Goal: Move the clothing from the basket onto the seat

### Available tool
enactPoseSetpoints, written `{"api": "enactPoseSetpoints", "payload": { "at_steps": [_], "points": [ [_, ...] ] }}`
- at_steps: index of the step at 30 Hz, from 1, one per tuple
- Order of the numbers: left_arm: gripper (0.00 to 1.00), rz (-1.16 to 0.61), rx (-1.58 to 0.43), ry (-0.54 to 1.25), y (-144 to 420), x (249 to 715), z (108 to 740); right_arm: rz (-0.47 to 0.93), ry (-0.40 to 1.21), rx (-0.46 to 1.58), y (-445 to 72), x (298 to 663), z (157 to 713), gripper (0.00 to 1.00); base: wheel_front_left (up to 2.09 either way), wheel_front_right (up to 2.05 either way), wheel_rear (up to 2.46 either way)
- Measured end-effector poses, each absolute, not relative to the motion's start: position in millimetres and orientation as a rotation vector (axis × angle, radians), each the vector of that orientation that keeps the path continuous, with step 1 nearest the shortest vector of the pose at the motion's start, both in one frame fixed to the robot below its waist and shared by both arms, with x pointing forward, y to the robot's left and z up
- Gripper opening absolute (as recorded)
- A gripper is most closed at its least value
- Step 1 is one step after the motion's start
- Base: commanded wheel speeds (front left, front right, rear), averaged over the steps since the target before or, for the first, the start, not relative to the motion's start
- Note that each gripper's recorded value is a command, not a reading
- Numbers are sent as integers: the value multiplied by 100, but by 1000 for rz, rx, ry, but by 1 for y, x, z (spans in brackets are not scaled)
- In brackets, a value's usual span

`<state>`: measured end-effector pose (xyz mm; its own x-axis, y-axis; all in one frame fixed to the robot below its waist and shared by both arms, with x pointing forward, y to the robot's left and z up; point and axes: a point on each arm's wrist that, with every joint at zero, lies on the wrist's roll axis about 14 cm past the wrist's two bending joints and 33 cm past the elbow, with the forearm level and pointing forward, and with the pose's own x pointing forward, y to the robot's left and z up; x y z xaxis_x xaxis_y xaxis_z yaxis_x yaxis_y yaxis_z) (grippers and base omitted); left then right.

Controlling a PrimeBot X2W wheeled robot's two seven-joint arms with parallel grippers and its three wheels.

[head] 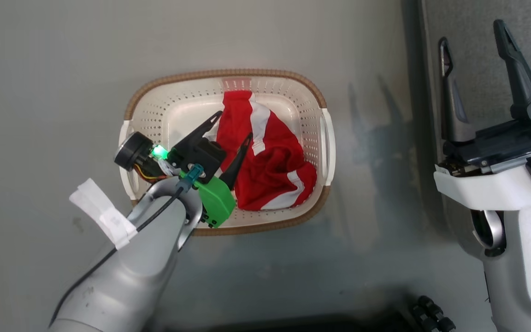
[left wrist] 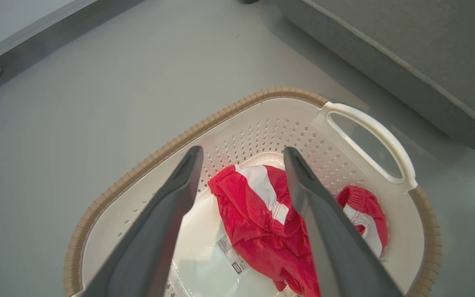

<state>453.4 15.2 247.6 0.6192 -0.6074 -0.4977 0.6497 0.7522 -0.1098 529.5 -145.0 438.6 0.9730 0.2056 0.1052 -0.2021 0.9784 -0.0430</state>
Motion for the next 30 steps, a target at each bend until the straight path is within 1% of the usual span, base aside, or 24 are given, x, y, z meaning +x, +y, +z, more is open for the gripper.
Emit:
{"api": "enactPoseSetpoints", "payload": {
  "at_steps": [4,6,13,20,30],
  "points": [
    [100,-773,119,642,15,451,203,196,-69,-52,-150,534,411,100,0,0,0],
    [100,-819,136,704,9,439,180,195,-48,-64,-152,535,397,100,0,0,0],
    [100,-900,161,813,-1,424,128,170,9,-91,-164,537,359,100,0,0,0],
    [100,-937,206,852,-5,419,93,167,67,-91,-166,534,327,100,0,0,0],
    [100,-955,262,837,-13,422,71,137,118,-106,-176,525,312,100,0,0,0]
  ]
}}
